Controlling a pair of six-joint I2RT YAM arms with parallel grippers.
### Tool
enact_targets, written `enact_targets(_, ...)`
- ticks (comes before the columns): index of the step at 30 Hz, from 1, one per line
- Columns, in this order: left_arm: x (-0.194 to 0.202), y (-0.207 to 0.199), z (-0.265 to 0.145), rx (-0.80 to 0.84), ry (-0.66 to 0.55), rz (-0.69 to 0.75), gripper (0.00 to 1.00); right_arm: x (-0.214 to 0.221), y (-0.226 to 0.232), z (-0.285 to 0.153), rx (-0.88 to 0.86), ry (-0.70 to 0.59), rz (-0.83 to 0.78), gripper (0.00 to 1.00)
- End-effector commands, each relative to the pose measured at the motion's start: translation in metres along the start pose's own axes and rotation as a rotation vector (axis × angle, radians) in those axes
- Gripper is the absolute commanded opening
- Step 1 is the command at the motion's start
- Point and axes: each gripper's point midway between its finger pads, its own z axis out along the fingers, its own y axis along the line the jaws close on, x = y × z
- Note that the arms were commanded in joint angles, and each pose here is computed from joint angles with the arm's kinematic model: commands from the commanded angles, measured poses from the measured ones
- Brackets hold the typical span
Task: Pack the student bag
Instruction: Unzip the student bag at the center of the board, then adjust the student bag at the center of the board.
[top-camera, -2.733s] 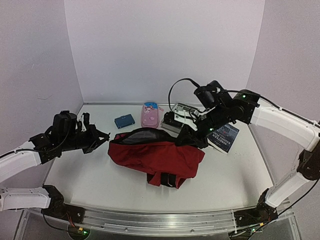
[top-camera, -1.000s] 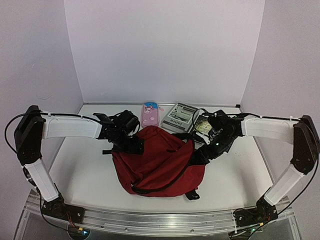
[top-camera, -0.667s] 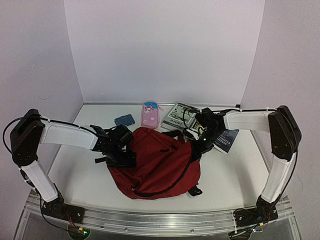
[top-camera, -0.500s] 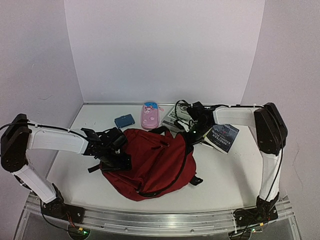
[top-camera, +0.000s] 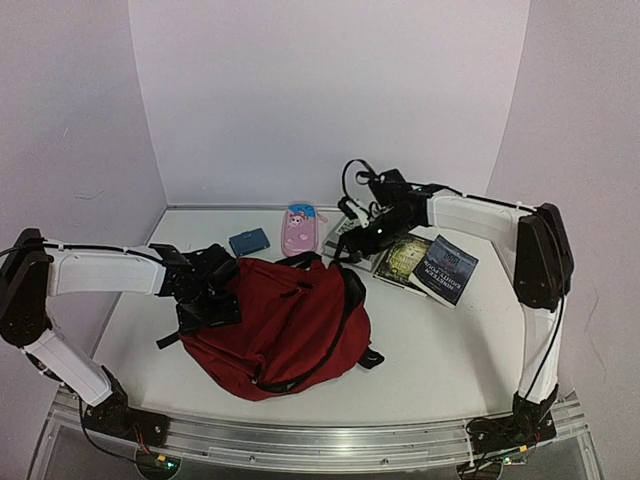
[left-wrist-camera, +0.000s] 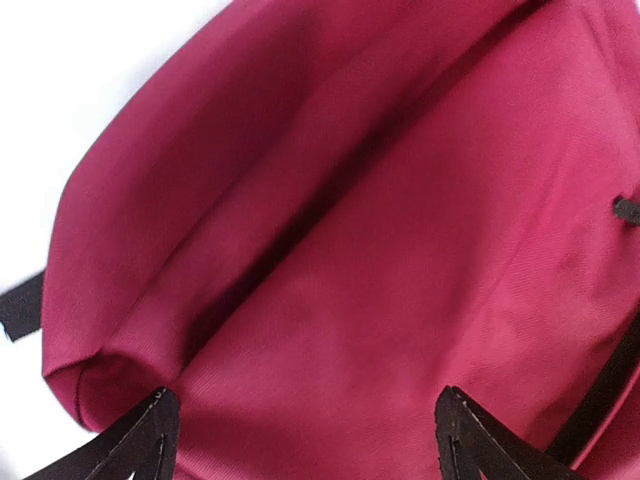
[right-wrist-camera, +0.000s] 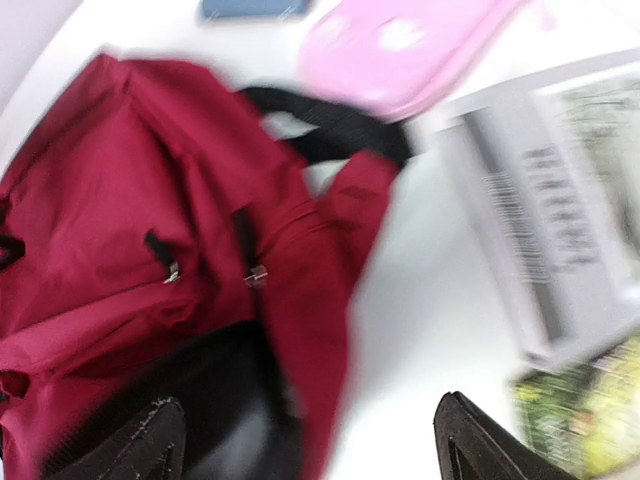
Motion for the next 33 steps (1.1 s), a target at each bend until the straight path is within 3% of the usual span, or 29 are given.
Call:
enact_targets(1,-0.032,-0.052,-0.026,0.159,-0.088,0.091,0.89,-0.034,-0.022,-0.085,0.093,-0.168,0.025,0.88)
enact_targets(3,-0.035,-0.083,-0.038,0.245,-0.111,0.181,0.9,-0.022,-0.006,-0.102,0.039,-0.171,0.031,0.89)
enact_targets(5,-0.035,-0.096,-0.036,0.227,-0.102,0.244,0.91,0.001,0.015,-0.109,-0.07,-0.141,0.079,0.89)
enact_targets(10,-0.032,-0.117,-0.016,0.232,-0.065,0.285,0.92,0.064,0.061,-0.099,-0.278,-0.003,0.171,0.83)
enact_targets(18,-0.022,-0.109,0.025,0.159,0.014,0.227,0.9,0.136,0.078,-0.04,-0.275,0.219,0.15,0.64)
enact_targets(28,-0.037,-0.045,0.04,0.081,0.029,0.075,0.85,0.101,0.038,0.032,-0.129,0.19,0.13,0.52)
enact_targets(33,-0.07,-0.052,0.024,0.144,-0.045,0.089,0.82,0.075,0.03,0.046,-0.1,0.148,0.117,0.52)
